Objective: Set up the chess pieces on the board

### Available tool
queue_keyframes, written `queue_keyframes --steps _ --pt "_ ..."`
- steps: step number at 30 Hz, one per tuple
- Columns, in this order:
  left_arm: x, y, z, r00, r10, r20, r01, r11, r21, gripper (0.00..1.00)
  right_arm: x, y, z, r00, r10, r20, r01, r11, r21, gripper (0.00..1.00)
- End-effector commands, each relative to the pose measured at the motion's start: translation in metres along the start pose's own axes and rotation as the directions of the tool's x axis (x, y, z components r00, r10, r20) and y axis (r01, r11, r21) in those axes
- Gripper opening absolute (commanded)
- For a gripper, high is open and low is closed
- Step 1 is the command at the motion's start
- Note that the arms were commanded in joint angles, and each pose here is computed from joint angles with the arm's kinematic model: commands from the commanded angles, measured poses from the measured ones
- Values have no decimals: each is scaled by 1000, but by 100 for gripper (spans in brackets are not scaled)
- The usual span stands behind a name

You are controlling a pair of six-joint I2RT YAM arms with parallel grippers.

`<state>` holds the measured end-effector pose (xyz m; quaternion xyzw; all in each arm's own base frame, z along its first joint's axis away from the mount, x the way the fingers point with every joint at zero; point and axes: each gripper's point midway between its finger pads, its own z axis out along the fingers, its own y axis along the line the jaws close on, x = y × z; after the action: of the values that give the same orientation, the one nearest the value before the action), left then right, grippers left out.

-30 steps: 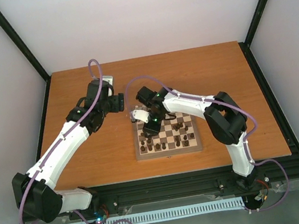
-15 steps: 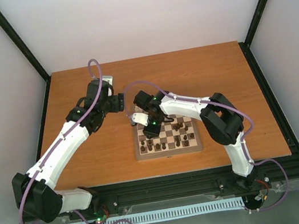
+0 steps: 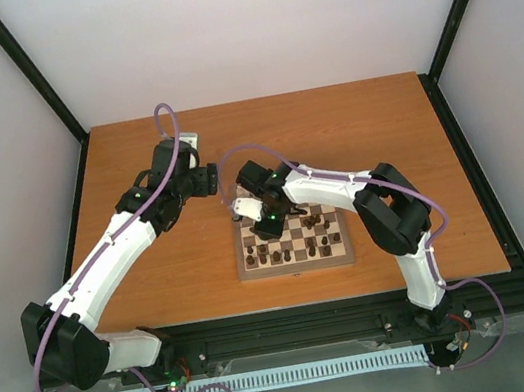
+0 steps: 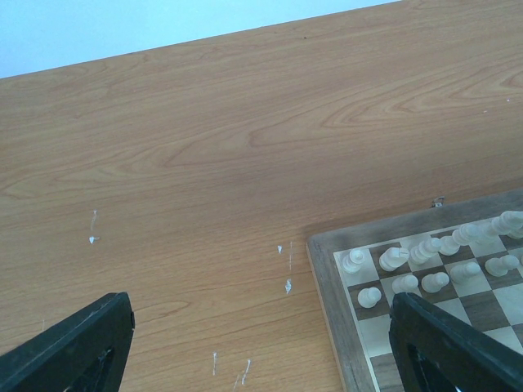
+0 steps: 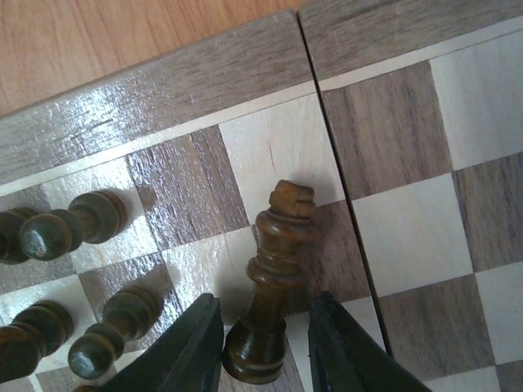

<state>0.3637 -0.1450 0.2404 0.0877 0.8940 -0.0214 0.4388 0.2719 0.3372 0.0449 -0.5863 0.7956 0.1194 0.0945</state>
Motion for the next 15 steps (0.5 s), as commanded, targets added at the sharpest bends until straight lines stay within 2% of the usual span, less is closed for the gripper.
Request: queue_keyframes --steps 1,5,8,12,15 --pt "-17 1 -9 999 -23 36 23 1000 3 88 11 -1 2 999 -13 -37 14 999 30 28" --pt "-17 1 -9 999 -22 34 22 1000 3 88 14 -3 3 999 -21 -41 23 999 46 20" --pt "-17 1 -9 999 -24 35 24 1000 2 88 19 -7 2 998 -24 -54 29 996 79 20" --pt "-17 0 -9 999 -28 34 28 1000 3 88 29 -13 6 996 -32 -85 42 992 123 24" --pt "-16 0 -8 999 -28 32 28 1000 6 88 32 -12 9 995 -36 -89 47 992 119 20"
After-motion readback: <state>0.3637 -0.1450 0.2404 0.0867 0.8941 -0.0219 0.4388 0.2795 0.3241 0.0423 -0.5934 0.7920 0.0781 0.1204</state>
